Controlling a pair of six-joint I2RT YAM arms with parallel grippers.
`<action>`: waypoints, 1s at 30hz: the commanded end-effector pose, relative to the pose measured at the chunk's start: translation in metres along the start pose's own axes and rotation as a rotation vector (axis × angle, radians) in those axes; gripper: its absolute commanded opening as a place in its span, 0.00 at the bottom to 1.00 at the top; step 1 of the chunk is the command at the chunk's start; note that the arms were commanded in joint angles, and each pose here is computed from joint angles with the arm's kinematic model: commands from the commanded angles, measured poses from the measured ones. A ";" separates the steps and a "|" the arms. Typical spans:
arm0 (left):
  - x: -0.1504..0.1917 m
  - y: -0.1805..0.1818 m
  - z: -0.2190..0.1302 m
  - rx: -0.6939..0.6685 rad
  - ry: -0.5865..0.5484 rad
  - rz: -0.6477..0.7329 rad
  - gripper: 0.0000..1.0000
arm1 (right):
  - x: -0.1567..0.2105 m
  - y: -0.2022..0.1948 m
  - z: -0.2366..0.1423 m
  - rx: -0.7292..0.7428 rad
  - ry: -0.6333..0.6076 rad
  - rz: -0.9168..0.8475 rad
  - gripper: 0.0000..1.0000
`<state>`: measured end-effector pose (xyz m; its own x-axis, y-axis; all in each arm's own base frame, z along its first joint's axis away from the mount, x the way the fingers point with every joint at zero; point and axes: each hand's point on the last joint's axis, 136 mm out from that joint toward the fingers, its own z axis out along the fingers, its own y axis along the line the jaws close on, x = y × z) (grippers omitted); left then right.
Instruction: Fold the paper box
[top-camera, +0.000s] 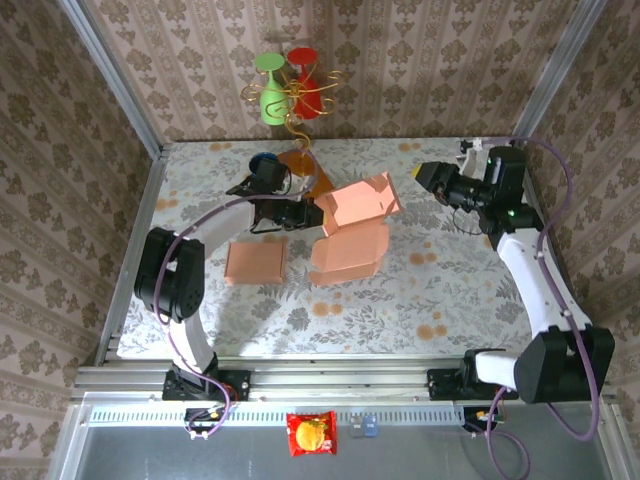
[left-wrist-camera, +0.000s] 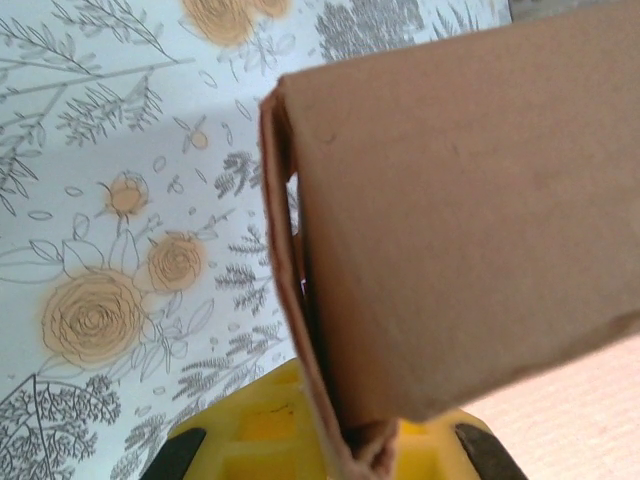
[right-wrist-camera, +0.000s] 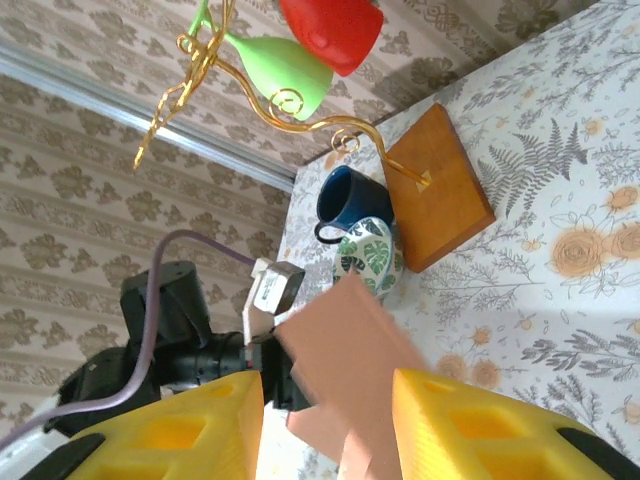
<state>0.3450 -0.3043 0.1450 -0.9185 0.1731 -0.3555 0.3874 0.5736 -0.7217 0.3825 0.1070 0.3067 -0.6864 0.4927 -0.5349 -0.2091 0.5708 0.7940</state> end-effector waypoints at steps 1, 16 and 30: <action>0.007 -0.002 -0.012 0.049 0.055 0.037 0.00 | 0.010 0.005 0.013 -0.069 0.105 -0.073 0.41; 0.002 -0.006 -0.011 0.070 0.075 0.049 0.00 | 0.064 -0.010 0.040 -0.096 0.319 -0.102 0.41; 0.000 -0.003 -0.010 0.009 0.081 0.044 0.00 | 0.073 -0.006 0.047 -0.064 0.354 -0.137 0.35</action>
<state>0.3405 -0.2935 0.1460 -0.9149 0.2486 -0.3180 0.4036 0.5576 -0.7254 0.3655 0.1694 0.2470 -0.8473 0.1729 -0.5022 -0.3412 0.5473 0.7642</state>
